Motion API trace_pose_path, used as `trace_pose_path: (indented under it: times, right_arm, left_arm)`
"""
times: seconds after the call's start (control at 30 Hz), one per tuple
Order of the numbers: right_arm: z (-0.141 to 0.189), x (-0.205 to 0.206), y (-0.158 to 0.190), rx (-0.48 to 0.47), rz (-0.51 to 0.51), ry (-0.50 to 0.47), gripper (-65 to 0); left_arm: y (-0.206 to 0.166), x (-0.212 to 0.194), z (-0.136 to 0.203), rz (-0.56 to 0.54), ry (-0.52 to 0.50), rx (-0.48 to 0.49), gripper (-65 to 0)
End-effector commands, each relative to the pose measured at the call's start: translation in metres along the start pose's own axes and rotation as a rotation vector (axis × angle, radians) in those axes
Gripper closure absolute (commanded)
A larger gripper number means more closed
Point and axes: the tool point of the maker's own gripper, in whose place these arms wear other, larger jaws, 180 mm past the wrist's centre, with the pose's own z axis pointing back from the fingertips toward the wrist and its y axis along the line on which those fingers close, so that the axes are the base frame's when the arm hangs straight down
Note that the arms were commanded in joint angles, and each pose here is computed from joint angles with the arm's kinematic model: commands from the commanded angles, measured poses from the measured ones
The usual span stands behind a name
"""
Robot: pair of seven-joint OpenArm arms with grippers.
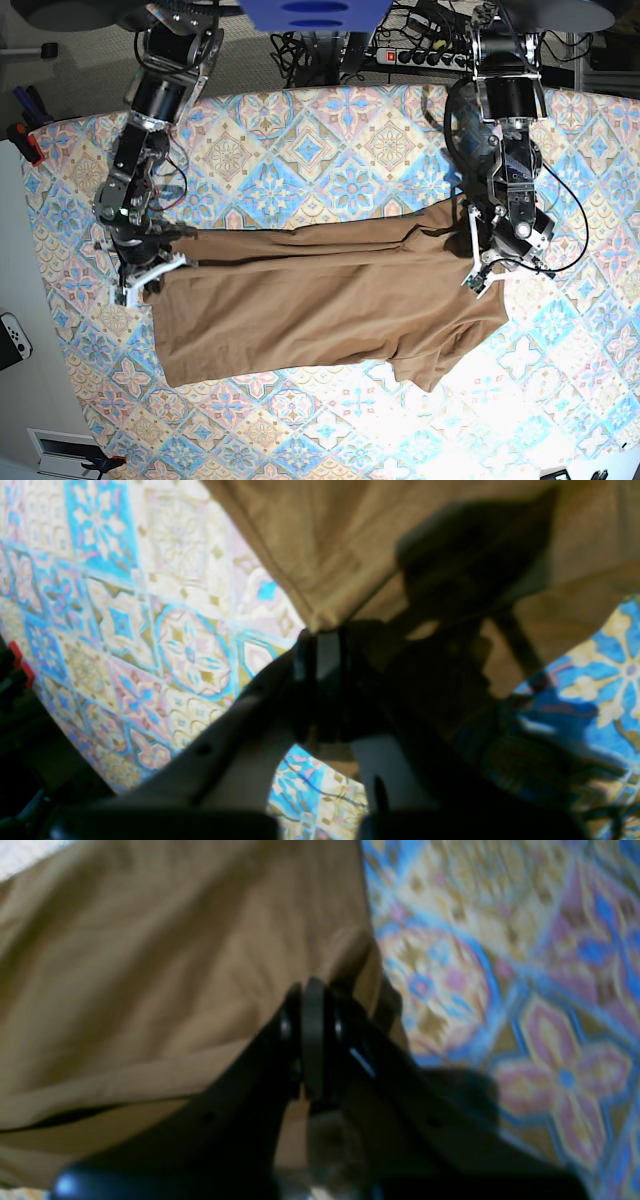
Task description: Layout the t-shirt on the table in an organized manner, then fold the t-shirt properly
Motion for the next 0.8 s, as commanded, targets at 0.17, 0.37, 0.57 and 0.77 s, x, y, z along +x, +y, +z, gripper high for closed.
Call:
trace_pose_path:
  times: [0.17, 0.37, 0.57, 0.77]
  right_arm:
    - [-0.011, -0.016, 0.0, 0.012, -0.023, 0.042, 0.0]
    - [-0.013, -0.011, -0.001, 0.012, -0.025, 0.005, 0.0]
    - [-0.013, -0.011, -0.001, 0.012, -0.025, 0.003, 0.0]
    - [-0.013, -0.011, -0.001, 0.012, -0.025, 0.002, 0.0]
  left_arm:
    - [0.011, 0.016, -0.004, 0.008, -0.062, 0.01, 0.0]
    - [0.015, 0.022, -0.005, 0.016, -0.094, 0.012, 0.0]
    - [0.011, 0.031, -0.008, 0.016, -0.142, -0.002, 0.0]
    - [0.001, 0.03, -0.027, 0.049, -0.17, -0.056, 0.0]
